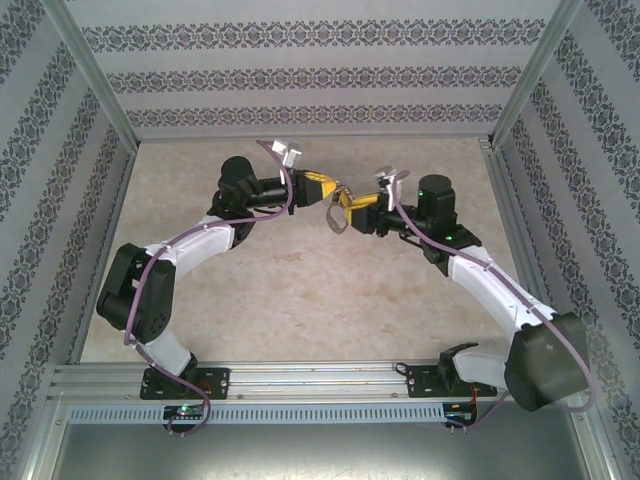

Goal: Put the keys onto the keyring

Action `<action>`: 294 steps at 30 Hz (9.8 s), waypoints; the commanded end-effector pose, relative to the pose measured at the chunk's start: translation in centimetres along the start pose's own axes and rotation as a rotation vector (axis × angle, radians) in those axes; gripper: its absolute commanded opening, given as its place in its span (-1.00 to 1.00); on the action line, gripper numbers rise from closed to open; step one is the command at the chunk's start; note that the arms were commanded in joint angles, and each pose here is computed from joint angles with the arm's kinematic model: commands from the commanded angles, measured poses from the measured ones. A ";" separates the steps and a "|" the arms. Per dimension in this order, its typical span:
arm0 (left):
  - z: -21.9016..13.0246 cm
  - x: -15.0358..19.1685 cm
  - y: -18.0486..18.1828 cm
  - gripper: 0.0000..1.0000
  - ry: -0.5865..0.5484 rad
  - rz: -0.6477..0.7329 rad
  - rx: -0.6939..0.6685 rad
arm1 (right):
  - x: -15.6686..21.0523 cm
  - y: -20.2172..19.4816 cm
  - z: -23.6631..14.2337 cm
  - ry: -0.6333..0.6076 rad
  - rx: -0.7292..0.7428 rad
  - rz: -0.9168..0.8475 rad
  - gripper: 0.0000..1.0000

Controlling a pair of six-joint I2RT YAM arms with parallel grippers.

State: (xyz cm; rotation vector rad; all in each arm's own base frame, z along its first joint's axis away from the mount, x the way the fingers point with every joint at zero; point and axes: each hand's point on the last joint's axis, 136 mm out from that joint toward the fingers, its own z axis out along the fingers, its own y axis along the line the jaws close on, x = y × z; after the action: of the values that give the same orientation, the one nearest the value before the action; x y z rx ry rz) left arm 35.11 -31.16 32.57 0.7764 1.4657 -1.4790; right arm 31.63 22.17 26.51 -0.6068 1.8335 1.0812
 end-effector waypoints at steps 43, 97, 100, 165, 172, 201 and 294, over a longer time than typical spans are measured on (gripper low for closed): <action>0.5 -1.4 -0.6 -1.00 -0.105 -0.012 0.068 | -6.2 2.5 1.8 -0.230 -0.263 0.167 -0.25; -1.6 2.2 2.3 0.16 0.193 0.104 -0.205 | -2.6 -0.5 0.4 -0.007 0.050 -0.072 -1.00; -1.5 2.7 2.3 0.15 0.226 0.085 -0.188 | -2.4 0.0 0.3 0.011 0.028 -0.096 -1.00; 1.4 6.0 -1.3 -0.55 0.367 -0.051 0.074 | -2.3 1.6 0.2 0.025 -0.103 -0.096 -1.00; 1.6 5.6 -1.2 -0.61 0.345 -0.047 0.074 | -2.2 1.7 0.2 0.024 -0.114 -0.094 -1.00; 2.7 4.8 -0.2 -1.00 0.230 0.030 -0.002 | -4.0 -0.5 -3.0 -0.090 0.068 -0.065 -0.18; 2.5 1.1 -1.7 -1.00 0.025 0.043 0.025 | 0.0 -0.5 -3.5 -0.201 0.048 0.003 -0.16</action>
State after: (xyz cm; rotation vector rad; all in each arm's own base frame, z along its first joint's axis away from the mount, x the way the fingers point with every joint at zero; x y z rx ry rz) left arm 34.48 -33.94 30.18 0.8104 1.5470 -1.4668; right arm 30.26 19.53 26.20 -0.4894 1.7211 1.0619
